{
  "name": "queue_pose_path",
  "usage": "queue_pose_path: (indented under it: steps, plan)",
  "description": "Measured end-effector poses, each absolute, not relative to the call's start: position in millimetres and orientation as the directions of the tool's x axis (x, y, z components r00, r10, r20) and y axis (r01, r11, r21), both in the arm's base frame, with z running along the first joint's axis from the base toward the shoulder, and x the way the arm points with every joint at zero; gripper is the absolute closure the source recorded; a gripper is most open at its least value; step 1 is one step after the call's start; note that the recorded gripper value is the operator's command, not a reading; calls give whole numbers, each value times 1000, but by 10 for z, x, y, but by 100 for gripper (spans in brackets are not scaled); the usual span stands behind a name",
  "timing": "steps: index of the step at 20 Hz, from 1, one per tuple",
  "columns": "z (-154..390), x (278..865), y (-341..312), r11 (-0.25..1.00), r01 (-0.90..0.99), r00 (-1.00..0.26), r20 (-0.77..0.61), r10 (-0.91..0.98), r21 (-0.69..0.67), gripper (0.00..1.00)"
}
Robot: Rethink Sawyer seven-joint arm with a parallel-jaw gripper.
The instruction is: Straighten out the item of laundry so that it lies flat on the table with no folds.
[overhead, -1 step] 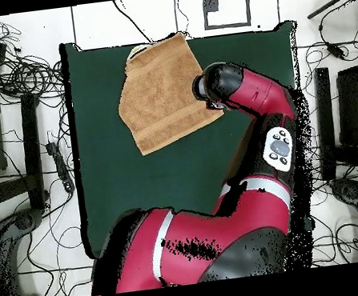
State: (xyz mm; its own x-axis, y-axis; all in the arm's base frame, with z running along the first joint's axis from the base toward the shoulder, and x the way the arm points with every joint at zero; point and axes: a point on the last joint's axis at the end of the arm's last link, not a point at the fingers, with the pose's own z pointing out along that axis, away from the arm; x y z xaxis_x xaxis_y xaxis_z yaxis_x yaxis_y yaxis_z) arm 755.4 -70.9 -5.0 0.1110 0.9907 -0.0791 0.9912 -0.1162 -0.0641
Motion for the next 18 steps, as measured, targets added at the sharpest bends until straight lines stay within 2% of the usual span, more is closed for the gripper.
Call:
queue_pose_path:
  steps: [9, 18]
  plan:
    - [-475, 7451, -853, -133, 990, 129, -92, 987, -44, 0]
    - [-465, 7486, -875, -146, 989, 143, -84, 986, -33, 0]
